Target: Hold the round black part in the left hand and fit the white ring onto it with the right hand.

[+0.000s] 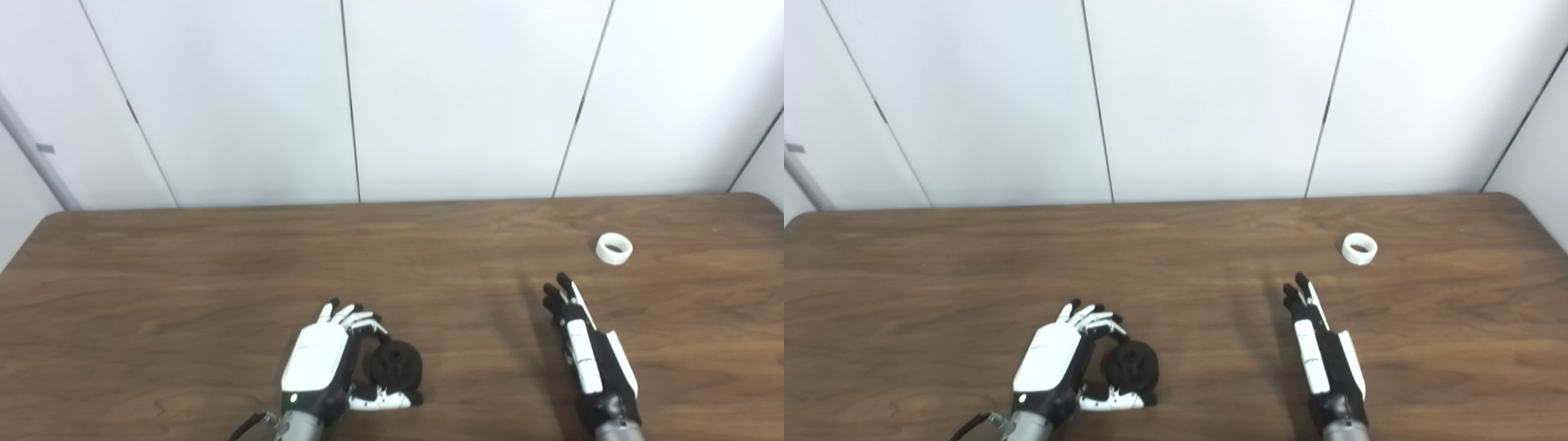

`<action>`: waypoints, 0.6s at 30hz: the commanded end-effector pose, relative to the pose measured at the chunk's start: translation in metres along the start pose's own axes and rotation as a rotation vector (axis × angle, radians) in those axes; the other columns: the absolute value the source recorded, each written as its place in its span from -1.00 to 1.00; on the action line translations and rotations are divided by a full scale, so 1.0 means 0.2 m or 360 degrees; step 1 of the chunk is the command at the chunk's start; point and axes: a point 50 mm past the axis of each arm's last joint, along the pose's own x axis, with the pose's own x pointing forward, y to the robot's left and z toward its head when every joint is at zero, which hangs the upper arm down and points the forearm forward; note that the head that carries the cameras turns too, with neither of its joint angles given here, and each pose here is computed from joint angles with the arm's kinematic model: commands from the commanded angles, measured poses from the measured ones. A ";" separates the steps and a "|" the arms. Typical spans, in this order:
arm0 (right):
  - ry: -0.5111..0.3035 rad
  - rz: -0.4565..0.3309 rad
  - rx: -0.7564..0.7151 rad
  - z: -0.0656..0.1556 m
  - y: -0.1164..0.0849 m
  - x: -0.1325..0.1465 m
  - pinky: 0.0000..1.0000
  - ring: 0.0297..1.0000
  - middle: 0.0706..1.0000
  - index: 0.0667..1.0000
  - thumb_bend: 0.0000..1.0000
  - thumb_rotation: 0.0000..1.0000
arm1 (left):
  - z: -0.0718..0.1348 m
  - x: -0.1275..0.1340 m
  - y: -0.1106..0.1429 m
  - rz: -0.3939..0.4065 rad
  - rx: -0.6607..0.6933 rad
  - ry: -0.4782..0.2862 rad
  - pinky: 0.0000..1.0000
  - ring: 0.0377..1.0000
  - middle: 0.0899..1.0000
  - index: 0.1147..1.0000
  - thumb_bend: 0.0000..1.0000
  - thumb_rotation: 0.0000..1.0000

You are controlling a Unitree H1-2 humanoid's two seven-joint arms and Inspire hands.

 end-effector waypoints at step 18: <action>-0.0251 -0.0238 -0.0465 0.26 -0.24 0.21 0.72 0.80 0.78 0.74 0.31 0.13 | -0.05 0.00 -0.05 -0.0037 0.0059 0.0008 1.00 0.77 0.53 -0.17 0.05 -0.89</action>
